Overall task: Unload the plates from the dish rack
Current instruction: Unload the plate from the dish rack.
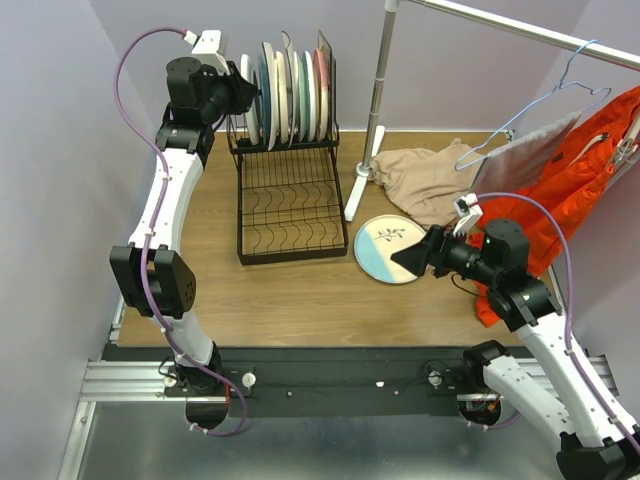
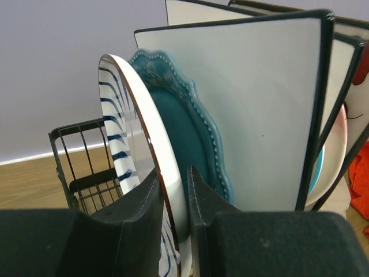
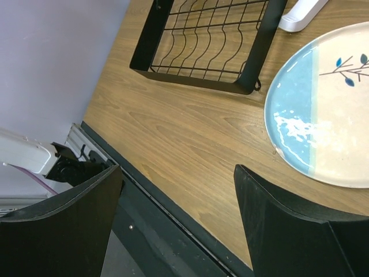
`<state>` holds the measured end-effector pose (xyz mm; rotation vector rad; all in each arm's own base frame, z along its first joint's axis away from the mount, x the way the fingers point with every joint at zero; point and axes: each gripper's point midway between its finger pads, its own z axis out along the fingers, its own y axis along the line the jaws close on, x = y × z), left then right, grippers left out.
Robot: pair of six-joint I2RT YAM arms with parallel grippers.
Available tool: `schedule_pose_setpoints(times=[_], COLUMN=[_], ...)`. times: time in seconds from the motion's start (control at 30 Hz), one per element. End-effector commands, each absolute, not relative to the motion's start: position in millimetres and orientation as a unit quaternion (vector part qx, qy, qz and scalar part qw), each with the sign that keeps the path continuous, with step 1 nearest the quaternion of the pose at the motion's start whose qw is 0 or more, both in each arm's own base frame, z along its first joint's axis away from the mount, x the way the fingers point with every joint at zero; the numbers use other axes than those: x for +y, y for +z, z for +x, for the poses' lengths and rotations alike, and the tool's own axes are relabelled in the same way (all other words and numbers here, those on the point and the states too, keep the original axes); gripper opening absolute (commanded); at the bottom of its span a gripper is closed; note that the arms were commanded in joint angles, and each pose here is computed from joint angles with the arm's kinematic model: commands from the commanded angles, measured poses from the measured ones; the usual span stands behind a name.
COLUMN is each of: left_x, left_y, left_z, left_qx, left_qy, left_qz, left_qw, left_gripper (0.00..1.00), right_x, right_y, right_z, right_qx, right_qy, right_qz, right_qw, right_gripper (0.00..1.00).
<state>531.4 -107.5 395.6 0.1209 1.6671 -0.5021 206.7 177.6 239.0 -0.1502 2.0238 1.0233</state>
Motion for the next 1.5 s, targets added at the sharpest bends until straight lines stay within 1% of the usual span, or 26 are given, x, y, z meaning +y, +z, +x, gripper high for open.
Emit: schedule_pose_setpoints(times=[0.0,0.37,0.57,0.83,1.0,1.27,1.47], left_x=[-104.8,-97.3,-94.3,-94.2,-92.6,-73.4,-53.1], left_y=[507.3,539.7,545.6,538.9,550.0,572.0,573.4], left_z=[498.2,477.3,468.6,464.6,457.5,440.3,432.1], left_qx=[0.631,0.622,0.623,0.628,0.62,0.613,0.619], left_qy=[-0.202,-0.186,-0.181,-0.181,-0.176,-0.13,-0.086], left_qz=[0.09,0.081,0.077,0.072,0.065,0.043,0.011], left_qw=[0.743,0.756,0.758,0.753,0.762,0.778,0.781], left_gripper=[0.0,0.0,0.0,0.0,0.0,0.0,0.0], right_x=[175.0,174.3,174.2,171.9,170.7,169.9,169.2], right_y=[237.5,239.3,242.1,249.9,252.1,256.1,259.2], right_z=[207.4,206.2,203.7,198.5,196.0,192.9,188.6], right_qx=[0.807,0.806,0.803,0.799,0.798,0.795,0.793], right_qy=[0.403,0.403,0.406,0.407,0.407,0.409,0.412], right_qz=[-0.055,-0.052,-0.054,-0.055,-0.053,-0.054,-0.055], right_qw=[0.428,0.431,0.433,0.439,0.442,0.444,0.446], right_gripper=[0.87,0.87,0.87,0.87,0.87,0.87,0.87])
